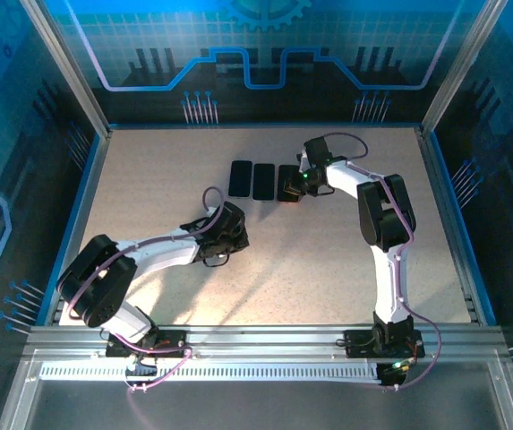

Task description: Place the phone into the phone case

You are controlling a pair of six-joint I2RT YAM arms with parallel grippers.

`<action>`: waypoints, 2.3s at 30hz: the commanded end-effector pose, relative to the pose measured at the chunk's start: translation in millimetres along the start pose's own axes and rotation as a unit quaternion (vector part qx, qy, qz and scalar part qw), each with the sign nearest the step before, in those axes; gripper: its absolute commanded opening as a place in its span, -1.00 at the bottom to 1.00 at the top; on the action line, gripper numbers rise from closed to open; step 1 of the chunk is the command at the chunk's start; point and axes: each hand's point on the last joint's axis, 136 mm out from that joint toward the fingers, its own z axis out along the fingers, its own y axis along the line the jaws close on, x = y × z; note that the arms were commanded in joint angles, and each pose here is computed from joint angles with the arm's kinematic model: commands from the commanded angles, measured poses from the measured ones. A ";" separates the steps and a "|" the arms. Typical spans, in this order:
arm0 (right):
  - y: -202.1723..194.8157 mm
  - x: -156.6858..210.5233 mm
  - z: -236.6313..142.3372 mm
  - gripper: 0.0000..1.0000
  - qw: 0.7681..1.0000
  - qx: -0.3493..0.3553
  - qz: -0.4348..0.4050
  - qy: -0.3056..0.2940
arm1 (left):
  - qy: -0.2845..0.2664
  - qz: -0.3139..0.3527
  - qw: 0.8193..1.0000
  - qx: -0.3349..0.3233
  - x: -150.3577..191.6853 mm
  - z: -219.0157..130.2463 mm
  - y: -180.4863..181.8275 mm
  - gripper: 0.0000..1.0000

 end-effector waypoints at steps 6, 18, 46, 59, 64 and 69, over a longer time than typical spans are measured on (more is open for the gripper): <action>17.9 -7.7 -27.1 -0.92 0.997 -0.014 -0.067 -0.035 | -0.035 0.003 0.999 0.003 -13.5 -19.0 2.7 -0.48; 18.8 -5.2 -168.0 0.99 0.976 0.006 -0.163 -0.148 | -0.169 0.060 0.973 -0.142 -105.4 -79.6 59.6 0.99; -134.3 11.0 -190.6 0.99 0.885 0.211 -0.205 -0.362 | -0.369 0.143 0.905 -0.156 -206.6 -87.1 167.7 0.99; -125.0 28.9 -183.1 0.99 0.860 0.147 -0.255 -0.417 | -0.356 0.225 0.907 -0.023 -181.9 -59.2 140.2 0.99; -123.7 27.9 -180.9 0.99 0.861 0.148 -0.260 -0.412 | -0.362 0.218 0.906 -0.032 -185.1 -60.1 143.2 0.99; -122.6 27.9 -179.5 0.99 0.859 0.155 -0.263 -0.411 | -0.363 0.219 0.905 -0.032 -185.4 -60.3 142.8 0.99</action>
